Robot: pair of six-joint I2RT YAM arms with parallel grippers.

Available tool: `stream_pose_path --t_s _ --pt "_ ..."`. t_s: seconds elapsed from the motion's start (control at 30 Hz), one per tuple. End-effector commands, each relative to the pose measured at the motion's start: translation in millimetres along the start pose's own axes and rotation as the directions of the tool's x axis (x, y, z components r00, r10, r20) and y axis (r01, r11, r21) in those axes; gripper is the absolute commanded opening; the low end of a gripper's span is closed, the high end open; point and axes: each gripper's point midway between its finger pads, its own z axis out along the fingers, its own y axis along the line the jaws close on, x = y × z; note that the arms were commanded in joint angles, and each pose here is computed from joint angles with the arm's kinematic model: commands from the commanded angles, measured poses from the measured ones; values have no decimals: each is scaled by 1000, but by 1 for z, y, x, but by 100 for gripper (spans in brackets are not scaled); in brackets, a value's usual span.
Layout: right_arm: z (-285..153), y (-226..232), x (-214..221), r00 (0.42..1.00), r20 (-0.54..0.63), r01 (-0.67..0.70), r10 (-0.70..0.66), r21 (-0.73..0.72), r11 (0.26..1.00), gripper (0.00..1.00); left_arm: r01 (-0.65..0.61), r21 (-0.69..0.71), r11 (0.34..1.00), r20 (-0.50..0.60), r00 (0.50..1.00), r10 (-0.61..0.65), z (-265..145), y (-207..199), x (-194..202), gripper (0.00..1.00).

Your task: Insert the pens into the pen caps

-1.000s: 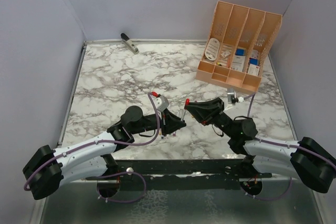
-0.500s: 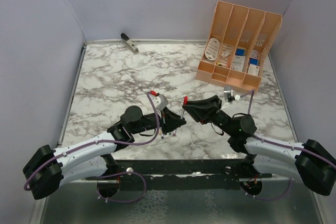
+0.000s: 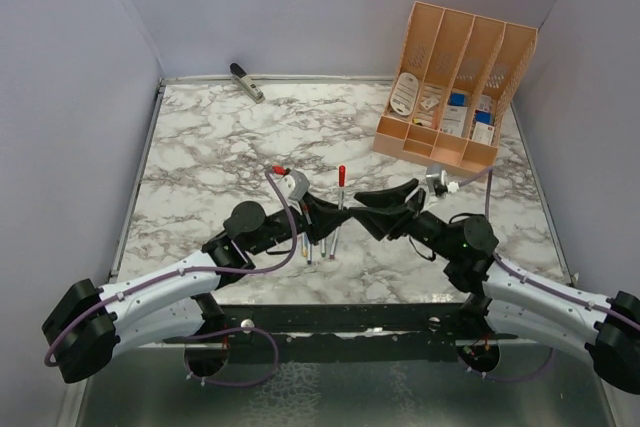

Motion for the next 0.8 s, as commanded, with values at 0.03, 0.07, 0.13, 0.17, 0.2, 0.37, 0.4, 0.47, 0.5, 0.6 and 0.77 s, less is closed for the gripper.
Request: stream_pose_path --t_s 0.03,0.07,0.13,0.17,0.2,0.37,0.4,0.47,0.5,0.6,0.77 --pt "-6 -17 -19 997 4 72 -74 144 987 46 -37 -293 955 -37 999 27 -9 51 -2 0" --pt "-9 -23 -21 996 3 82 -84 178 981 46 -55 -356 933 -57 998 37 -11 63 -3 0" --pt "-14 -33 -27 994 8 106 -112 246 963 45 -97 -454 886 -106 993 54 -20 86 2 0" --pt "-17 -41 -30 992 10 117 -126 292 949 45 -110 -489 865 -123 991 56 -23 96 2 0" --pt "-20 -48 -32 991 10 125 -136 333 935 44 -117 -521 845 -143 989 49 -27 108 5 0" --pt "-26 -80 -34 986 -52 160 -155 507 847 37 -75 -609 790 -182 982 -47 -44 164 19 0" --pt "-26 -85 -32 985 -72 172 -158 524 834 35 -73 -627 775 -193 979 -63 -48 173 22 0" --pt "-25 -90 -27 981 -110 192 -157 539 820 32 -87 -664 743 -224 971 -87 -53 190 30 0" --pt "-24 -92 -24 981 -121 195 -153 543 817 32 -93 -679 728 -236 967 -96 -54 197 33 0" --pt "-25 -95 -20 980 -130 197 -150 552 811 31 -102 -720 687 -274 950 -147 -59 219 42 0" --pt "-28 -96 -18 980 -132 197 -148 553 810 31 -92 -781 618 -307 918 -250 -69 259 57 0"
